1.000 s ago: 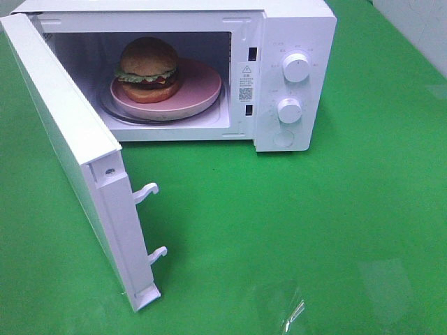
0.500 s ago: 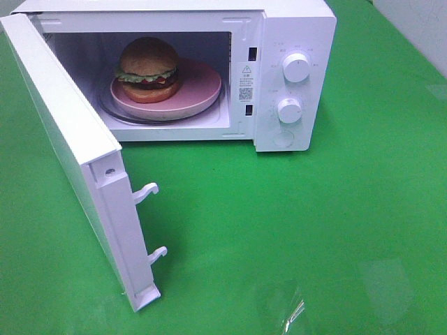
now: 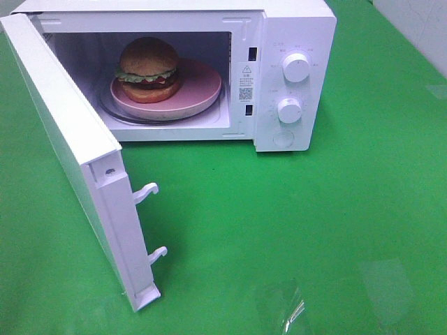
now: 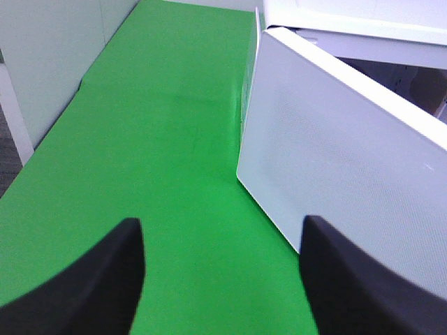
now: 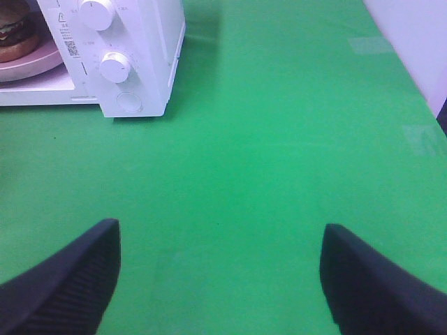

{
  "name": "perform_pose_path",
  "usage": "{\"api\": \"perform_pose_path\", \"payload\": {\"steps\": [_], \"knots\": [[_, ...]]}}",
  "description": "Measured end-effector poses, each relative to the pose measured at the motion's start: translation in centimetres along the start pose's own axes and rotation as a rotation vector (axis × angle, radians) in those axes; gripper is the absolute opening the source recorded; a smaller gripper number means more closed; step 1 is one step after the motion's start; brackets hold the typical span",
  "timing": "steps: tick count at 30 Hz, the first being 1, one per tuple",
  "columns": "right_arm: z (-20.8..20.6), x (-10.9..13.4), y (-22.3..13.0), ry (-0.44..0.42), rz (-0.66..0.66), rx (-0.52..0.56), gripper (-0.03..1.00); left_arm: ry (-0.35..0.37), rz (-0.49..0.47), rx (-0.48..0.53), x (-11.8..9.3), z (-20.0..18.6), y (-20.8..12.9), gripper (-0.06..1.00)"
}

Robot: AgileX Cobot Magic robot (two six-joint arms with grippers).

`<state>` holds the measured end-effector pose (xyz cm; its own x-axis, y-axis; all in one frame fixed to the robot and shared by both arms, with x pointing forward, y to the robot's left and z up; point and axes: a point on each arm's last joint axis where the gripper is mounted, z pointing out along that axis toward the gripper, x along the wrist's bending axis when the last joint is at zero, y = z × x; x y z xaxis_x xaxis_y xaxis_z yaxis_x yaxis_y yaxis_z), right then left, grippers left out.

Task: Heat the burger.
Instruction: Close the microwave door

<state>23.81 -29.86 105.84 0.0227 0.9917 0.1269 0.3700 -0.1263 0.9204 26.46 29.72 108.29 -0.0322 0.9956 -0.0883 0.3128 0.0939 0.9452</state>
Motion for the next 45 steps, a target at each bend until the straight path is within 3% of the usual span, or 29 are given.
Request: {"api": "perform_pose_path", "payload": {"steps": [1, 3, 4, 5, 6, 8, 10, 13, 23, 32, 39, 42, 43, 45], "knots": [[0.0, 0.0, 0.0, 0.0, 0.0, 0.0, 0.75, 0.0, 0.0, 0.0, 0.0, 0.0, 0.0, 0.57], [0.0, 0.0, 0.0, 0.0, 0.0, 0.0, 0.75, 0.006, -0.005, -0.029, 0.1, 1.6, 0.5, 0.34], [0.0, 0.0, 0.0, 0.0, 0.0, 0.0, 0.75, 0.006, -0.005, -0.029, 0.1, 1.6, 0.5, 0.34], [0.0, 0.0, 0.0, 0.0, 0.0, 0.0, 0.75, 0.009, -0.008, -0.045, 0.2, 2.3, 0.6, 0.22], [0.0, 0.0, 0.0, 0.0, 0.0, 0.0, 0.75, 0.009, -0.008, -0.045, 0.2, 2.3, 0.6, 0.22], [0.0, 0.0, 0.0, 0.0, 0.0, 0.001, 0.75, 0.013, -0.013, -0.067, 0.4, 3.5, 0.4, 0.04], [0.0, 0.0, 0.0, 0.0, 0.0, 0.001, 0.75, 0.014, -0.021, -0.086, 0.5, 4.4, 0.2, 0.0], [0.0, 0.0, 0.0, 0.0, 0.0, 0.001, 0.75, 0.015, -0.023, -0.095, 0.5, 4.7, 0.1, 0.0], [0.0, 0.0, 0.0, 0.0, 0.0, 0.001, 0.75, 0.053, -0.036, -0.279, 1.4, 9.2, -1.4, 0.0], [0.0, 0.0, 0.0, 0.0, 0.0, 0.001, 0.75, 0.063, -0.021, -0.291, 1.7, 11.6, -1.9, 0.0], [0.0, 0.0, 0.0, 0.0, 0.0, 0.001, 0.75, -0.029, 0.077, -0.23, 1.0, 14.3, -2.6, 0.0], [0.0, 0.0, 0.0, 0.0, 0.0, 0.001, 0.75, -0.12, 0.136, -0.201, 0.2, 15.5, -3.2, 0.0], [0.0, 0.0, 0.0, 0.0, 0.0, 0.001, 0.75, -0.12, 0.136, -0.201, 0.2, 15.5, -3.2, 0.0], [0.0, 0.0, 0.0, 0.0, 0.0, 0.001, 0.75, -0.198, 0.158, -0.191, -0.4, 16.4, -3.6, 0.0]]}}
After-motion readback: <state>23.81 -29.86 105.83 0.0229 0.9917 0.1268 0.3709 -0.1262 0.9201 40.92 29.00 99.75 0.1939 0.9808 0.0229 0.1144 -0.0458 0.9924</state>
